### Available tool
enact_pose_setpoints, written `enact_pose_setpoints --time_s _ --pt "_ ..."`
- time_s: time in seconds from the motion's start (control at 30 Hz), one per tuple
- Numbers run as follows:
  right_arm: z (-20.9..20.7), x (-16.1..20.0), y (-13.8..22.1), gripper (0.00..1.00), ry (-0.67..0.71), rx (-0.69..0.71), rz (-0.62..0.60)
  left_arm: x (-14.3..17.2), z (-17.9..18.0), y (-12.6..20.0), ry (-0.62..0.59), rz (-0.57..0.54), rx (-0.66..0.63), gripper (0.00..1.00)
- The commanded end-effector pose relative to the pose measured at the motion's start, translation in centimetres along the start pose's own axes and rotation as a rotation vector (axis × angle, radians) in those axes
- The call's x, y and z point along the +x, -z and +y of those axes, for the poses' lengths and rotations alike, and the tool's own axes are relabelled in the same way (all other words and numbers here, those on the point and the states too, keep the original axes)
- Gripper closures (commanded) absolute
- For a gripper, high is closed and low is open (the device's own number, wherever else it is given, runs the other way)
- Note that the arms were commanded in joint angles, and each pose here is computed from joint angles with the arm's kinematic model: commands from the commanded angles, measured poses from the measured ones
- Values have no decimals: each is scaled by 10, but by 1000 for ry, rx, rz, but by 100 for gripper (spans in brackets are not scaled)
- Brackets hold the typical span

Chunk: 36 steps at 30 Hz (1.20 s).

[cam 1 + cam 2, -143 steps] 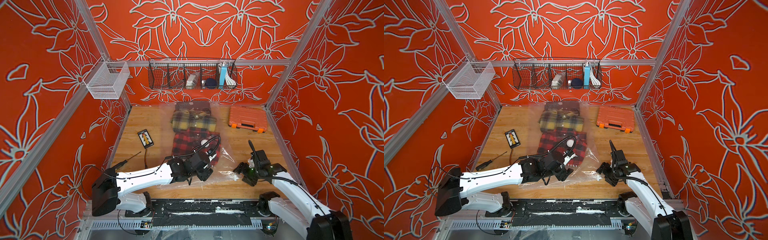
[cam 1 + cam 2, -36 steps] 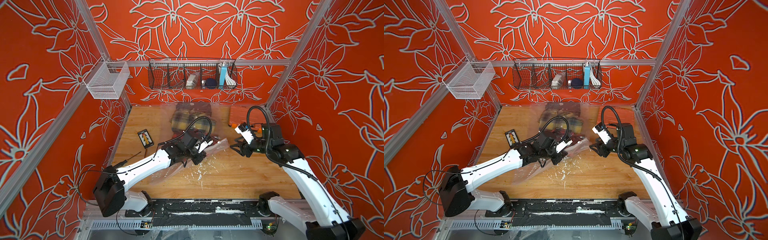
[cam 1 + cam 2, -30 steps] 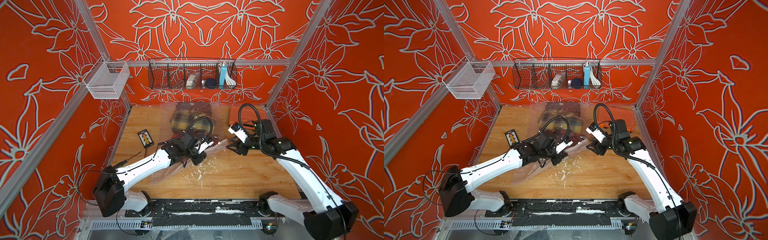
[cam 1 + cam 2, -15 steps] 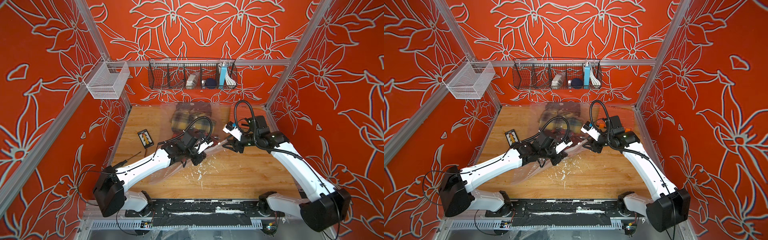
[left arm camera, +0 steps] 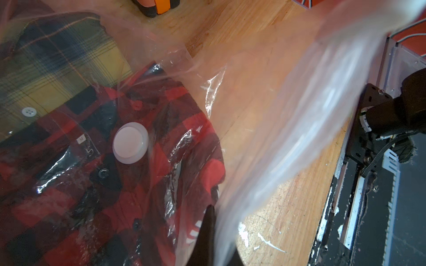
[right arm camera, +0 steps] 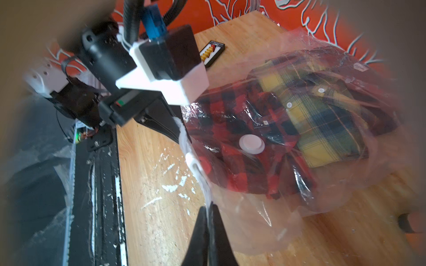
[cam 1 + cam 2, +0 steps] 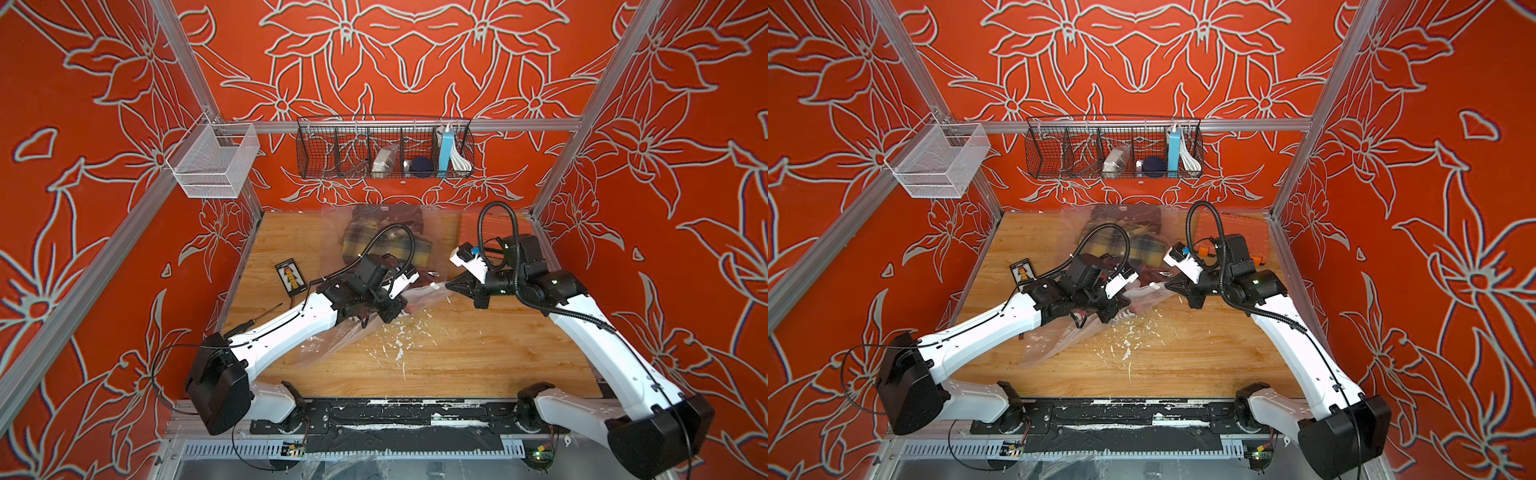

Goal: Place the folded shirt into the vacuum bag
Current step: Close the vacuum bag at the center of the board.

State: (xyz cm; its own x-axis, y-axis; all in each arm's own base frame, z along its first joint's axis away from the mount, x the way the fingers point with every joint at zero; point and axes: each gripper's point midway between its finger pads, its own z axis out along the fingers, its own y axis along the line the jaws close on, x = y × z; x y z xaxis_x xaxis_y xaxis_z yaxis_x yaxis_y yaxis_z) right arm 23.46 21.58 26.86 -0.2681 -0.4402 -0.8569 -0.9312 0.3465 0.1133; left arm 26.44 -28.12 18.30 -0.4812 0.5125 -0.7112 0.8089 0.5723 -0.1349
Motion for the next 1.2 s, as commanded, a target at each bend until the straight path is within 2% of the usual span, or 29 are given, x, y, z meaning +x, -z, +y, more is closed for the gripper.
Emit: enact_pose_setpoints --time_s 0.0,0.37,0.6,0.7,0.83,1.17 --pt "12 -16 6 100 12 -43 -74 -14 -3 12 11 -45 16 100" --pt "18 -14 13 100 -16 -6 -115 -17 -12 18 87 -66 60 100" --pt "20 -10 12 100 -59 -27 -79 -21 -28 32 86 -87 131 91" --pt "22 -12 13 100 -41 -36 -80 -26 -32 45 69 -114 139 82" --pt "27 -17 16 100 -17 -56 -86 -37 -34 59 50 -146 128 61" --pt "34 -20 21 100 -6 -82 -61 -68 -45 73 53 -198 174 37"
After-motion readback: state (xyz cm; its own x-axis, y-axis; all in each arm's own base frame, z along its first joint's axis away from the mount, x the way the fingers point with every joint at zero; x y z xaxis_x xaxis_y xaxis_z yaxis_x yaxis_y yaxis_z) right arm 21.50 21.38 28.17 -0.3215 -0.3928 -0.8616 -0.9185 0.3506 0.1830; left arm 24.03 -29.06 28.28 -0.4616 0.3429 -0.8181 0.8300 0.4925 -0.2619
